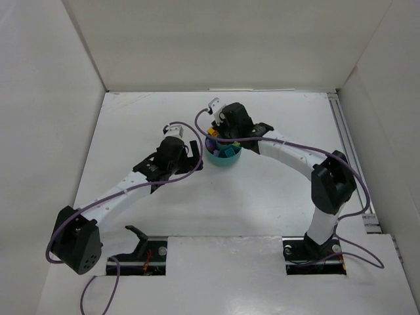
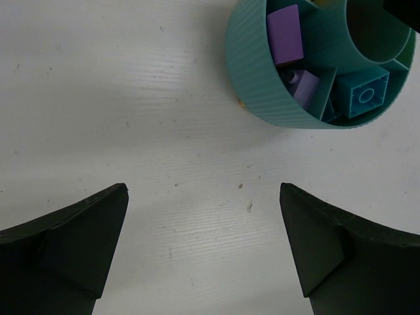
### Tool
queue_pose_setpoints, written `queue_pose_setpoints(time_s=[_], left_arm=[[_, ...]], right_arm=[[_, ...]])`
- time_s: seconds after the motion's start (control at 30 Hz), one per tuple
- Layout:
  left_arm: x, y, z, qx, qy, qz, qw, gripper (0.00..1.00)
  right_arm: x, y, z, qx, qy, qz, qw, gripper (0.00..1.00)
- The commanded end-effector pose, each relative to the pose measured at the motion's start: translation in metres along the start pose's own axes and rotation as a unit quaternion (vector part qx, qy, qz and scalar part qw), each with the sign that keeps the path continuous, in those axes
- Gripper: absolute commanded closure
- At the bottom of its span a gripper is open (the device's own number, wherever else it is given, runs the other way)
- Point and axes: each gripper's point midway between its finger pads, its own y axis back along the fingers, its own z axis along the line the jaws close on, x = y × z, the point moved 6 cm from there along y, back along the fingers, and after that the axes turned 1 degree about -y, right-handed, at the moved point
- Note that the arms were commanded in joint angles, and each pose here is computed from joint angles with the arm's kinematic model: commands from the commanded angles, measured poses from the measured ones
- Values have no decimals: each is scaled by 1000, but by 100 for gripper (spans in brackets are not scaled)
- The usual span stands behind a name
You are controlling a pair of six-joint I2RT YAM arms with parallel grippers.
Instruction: Sort the legos into containers by color
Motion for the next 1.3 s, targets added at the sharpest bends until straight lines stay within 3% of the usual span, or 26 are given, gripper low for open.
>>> queue_pose_setpoints(time_s=[0.0,0.07,0.2,0.33,0.6,0.63,0.67,0.7,0.73,1.0,1.2,1.27], left_arm=[[-10,0,-6,12,4,-15,1000,0],[-9,-2,-5,10,-2,-11,1000,0],[-12,-1,-6,12,-1,-15,1000,0],[-13,2,-5,8,-1,-19,1000,0],[-16,12,-1,-9,20,-32,999,0],[-19,15,-1,-10,33,-42,999,0],[-20,18,0,-13,38,-46,998,0],[-21,20,3,-25,43,-52,997,0],[-23,23,5,-31,50,-58,997,0],[-34,31,37,-128,119,-92,980,0],[-40,31,41,-127,132,-93,979,0],[-44,33,41,-124,137,-96,978,0]], right_arm=[[-26,9,-5,-3,-1,-40,999,86],[-25,12,-6,-3,-1,-41,999,83],[-26,14,-5,-7,-2,-46,999,63],[-33,22,-5,-15,2,-59,998,61],[-36,53,-22,24,-6,-77,997,44],[-34,64,-25,31,-8,-85,996,39],[-31,70,-33,40,-13,-86,995,25],[-26,76,-39,46,-16,-82,995,0],[-6,77,-50,58,-24,-60,996,0],[73,176,-100,194,-78,-68,976,0],[124,220,-105,279,-112,-45,953,0],[128,233,-105,292,-124,-63,946,0]])
